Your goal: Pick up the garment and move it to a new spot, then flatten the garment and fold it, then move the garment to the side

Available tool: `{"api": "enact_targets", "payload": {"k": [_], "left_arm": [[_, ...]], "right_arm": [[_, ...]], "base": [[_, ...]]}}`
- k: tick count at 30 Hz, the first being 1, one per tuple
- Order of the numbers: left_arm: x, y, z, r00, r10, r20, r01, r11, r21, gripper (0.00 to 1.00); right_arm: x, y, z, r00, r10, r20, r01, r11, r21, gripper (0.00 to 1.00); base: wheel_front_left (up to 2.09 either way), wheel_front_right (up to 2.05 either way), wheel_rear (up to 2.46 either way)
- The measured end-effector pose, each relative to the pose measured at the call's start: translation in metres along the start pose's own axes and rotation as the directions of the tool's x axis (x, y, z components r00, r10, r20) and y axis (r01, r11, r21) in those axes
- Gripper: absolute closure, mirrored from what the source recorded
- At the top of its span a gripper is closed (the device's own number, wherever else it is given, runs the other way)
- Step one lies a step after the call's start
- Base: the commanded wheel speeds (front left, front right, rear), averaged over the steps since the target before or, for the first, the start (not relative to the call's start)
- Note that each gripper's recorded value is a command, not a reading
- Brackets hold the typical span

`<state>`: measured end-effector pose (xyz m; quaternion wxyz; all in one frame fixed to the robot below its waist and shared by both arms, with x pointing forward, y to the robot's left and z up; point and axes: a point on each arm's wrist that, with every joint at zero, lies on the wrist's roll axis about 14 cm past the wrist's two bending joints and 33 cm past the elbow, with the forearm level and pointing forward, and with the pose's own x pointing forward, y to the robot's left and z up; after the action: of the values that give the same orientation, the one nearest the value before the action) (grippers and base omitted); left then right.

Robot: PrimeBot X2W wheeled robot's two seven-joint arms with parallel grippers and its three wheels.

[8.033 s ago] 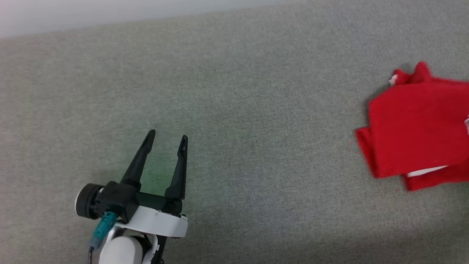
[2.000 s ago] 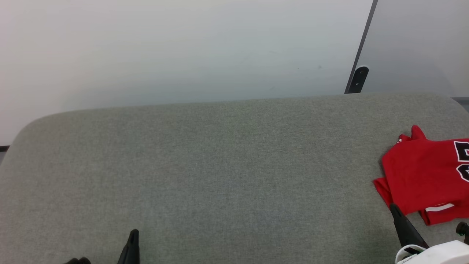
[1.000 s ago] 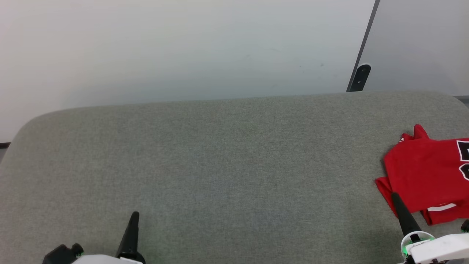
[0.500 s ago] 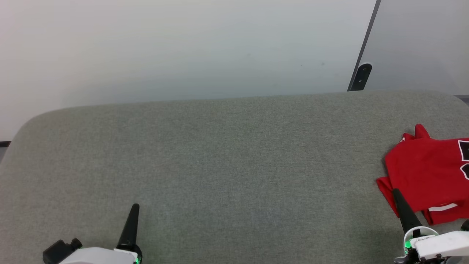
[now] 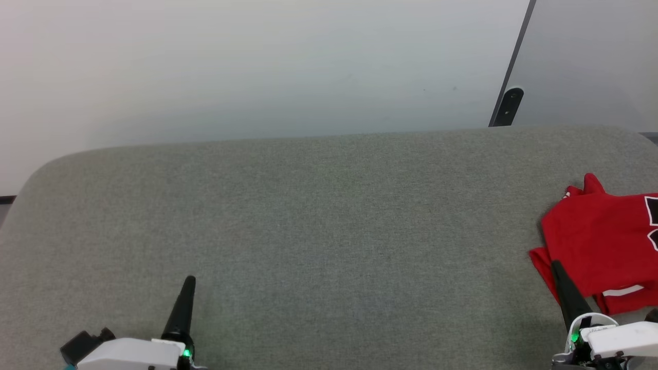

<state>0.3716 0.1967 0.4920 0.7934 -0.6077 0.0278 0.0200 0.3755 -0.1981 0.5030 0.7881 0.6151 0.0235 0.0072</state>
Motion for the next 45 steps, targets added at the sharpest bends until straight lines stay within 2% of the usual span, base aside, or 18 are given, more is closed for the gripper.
{"api": "enact_targets", "payload": {"k": [18, 35, 45], "left_arm": [[0.008, -0.006, 0.003, 1.000, -0.026, 0.005, 0.027, 0.990, -0.141, 1.00], [0.015, -0.012, 0.006, 0.998, -0.054, 0.016, 0.056, 0.964, -0.259, 1.00], [0.016, -0.012, 0.007, 0.998, -0.055, 0.018, 0.058, 0.963, -0.263, 1.00]], "right_arm": [[0.007, 0.002, 0.002, 1.000, 0.009, 0.024, -0.012, 0.991, 0.131, 1.00], [0.011, 0.000, 0.003, 0.999, 0.005, 0.043, -0.015, 0.971, 0.238, 1.00], [0.013, 0.002, 0.004, 0.999, 0.011, 0.045, -0.022, 0.970, 0.243, 1.00]], "base": [[0.00, 0.00, 0.00], [0.00, 0.00, 0.00], [0.00, 0.00, 0.00]]}}
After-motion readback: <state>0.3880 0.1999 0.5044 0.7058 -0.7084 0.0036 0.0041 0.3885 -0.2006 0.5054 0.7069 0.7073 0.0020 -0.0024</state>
